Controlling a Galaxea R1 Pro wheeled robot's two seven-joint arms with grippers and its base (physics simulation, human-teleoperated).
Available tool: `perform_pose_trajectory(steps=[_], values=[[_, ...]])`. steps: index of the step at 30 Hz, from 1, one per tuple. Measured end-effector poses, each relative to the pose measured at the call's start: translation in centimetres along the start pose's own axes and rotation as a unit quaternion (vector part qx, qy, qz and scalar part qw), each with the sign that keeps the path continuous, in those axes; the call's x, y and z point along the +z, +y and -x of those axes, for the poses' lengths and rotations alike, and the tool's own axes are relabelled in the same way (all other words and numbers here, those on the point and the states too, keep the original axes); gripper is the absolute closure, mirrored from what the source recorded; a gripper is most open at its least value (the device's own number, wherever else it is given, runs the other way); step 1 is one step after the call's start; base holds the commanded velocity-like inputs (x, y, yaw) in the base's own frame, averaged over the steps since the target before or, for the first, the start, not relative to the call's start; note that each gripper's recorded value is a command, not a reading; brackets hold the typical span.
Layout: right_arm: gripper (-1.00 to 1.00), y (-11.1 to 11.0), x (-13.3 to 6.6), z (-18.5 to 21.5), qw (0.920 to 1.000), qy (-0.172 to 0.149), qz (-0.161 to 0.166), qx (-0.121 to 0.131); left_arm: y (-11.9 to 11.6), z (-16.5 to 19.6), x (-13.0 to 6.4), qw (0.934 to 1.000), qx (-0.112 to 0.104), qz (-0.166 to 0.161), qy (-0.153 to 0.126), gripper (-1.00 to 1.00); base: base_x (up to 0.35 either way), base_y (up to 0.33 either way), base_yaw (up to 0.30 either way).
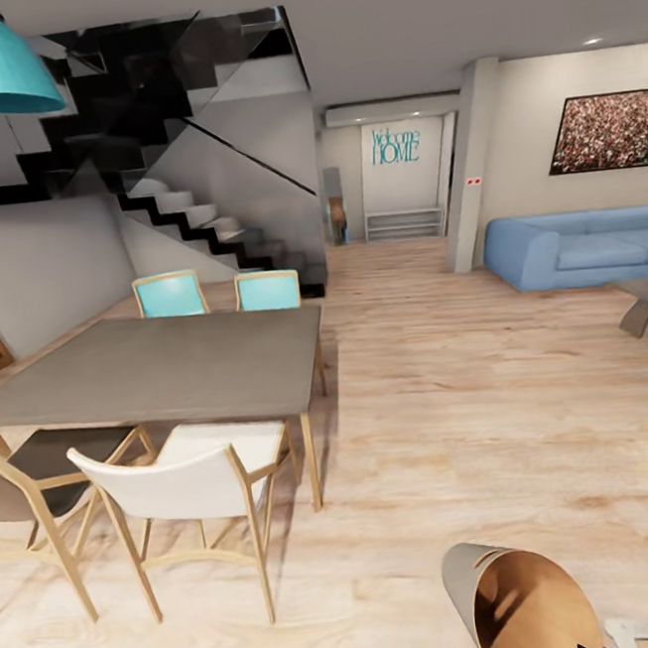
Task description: Put the three can of soda from the living room inside the tash can in the kitchen.
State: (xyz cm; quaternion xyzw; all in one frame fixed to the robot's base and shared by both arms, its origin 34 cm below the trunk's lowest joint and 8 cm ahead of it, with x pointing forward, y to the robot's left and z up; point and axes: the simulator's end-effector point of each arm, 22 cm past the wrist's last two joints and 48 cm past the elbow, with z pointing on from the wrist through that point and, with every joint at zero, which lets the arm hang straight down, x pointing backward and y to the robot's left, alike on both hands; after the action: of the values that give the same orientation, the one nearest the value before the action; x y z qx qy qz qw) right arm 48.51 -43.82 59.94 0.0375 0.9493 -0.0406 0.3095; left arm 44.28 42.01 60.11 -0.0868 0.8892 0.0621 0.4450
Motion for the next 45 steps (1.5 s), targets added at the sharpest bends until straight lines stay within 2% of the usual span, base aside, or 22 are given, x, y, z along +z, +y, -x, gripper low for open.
perform_pose_trajectory(steps=[12,39,45], values=[[1.0,0.01,-0.08,0.25,1.0,-0.003,0.0,0.0,0.4,-0.83,-0.35,1.0,0.0,0.004,0.008,-1.0,0.261,-0.059,-0.24],[1.0,0.01,-0.25,0.83,0.9999,-0.01,0.0,0.001,0.44,-0.34,-0.39,1.0,-0.001,0.005,-0.001,-1.0,0.257,-0.179,-0.239],[1.0,0.05,-0.25,0.84,0.9999,-0.01,0.0,0.0,0.43,-0.32,-0.39,1.0,-0.001,0.005,-0.001,-1.0,0.246,-0.193,-0.075]])
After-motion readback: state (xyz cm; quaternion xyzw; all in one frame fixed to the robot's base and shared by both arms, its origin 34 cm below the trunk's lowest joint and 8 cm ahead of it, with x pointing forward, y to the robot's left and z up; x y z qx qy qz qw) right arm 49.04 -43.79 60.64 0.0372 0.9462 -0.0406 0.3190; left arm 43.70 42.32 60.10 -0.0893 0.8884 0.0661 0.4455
